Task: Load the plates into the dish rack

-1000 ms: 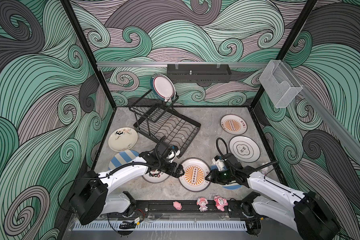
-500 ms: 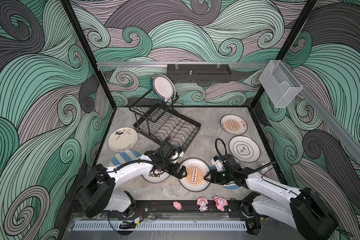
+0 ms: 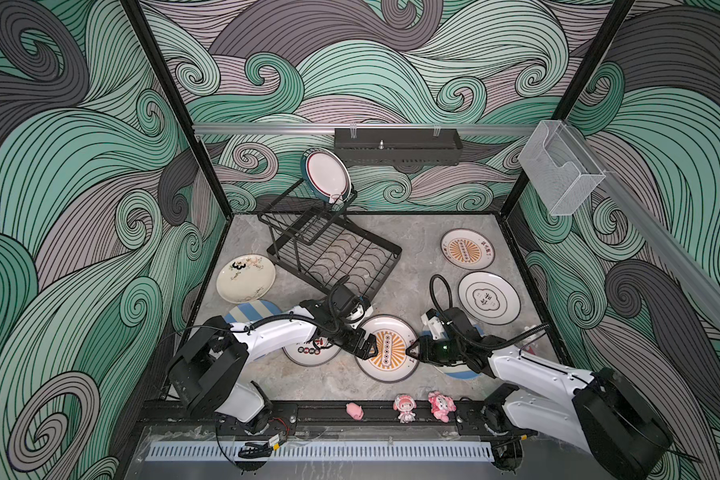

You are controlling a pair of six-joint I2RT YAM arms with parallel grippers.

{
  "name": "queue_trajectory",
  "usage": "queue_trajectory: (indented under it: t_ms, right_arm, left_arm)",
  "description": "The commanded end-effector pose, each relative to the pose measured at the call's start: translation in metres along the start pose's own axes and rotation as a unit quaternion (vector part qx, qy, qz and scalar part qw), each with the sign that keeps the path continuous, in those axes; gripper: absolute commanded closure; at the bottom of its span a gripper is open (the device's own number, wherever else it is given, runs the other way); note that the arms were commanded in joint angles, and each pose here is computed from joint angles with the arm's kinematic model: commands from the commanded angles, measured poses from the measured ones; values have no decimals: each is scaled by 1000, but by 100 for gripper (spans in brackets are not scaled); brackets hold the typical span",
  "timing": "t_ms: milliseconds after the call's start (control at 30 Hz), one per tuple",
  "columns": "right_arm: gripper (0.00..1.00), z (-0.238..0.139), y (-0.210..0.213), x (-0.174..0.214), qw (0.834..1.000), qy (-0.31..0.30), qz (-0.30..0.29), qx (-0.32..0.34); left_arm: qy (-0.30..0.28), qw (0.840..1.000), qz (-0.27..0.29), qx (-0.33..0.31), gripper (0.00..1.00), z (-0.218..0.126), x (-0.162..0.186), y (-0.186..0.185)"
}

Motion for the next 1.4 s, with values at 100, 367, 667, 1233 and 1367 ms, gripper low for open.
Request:
queue_trajectory:
  t_ms: [100, 367, 667, 1233, 1367]
  right_arm:
    - [63, 5, -11, 2, 1000, -3, 7, 30]
    - [68, 5, 1, -6, 1000, -12, -3, 10]
    - [80, 0, 12, -12, 1000, -26, -5, -16]
    - [100, -34, 14, -17, 997, -76, -10, 1]
    - [100, -53, 16, -21, 996, -87, -12, 1]
  left_arm:
    - [-7, 999, 23, 24, 2, 1, -13, -9]
    - [-5, 999, 25, 29, 1, 2, -15, -11]
    - [-13, 999, 30, 37, 1, -2, -18, -15]
    - [-35, 999, 19, 12, 1, -14, -26, -16]
    - [-49, 999, 8, -20, 1, -30, -31, -15]
Point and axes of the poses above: each gripper's point midway between its finger pads, its own z axis out along the fingers, its own y axis along the line the jaws close on, x = y × z, the point moved 8 cm from there along -z, back along the fingers, and after that the axes turned 7 degrees about z, right-handed, at the moved point
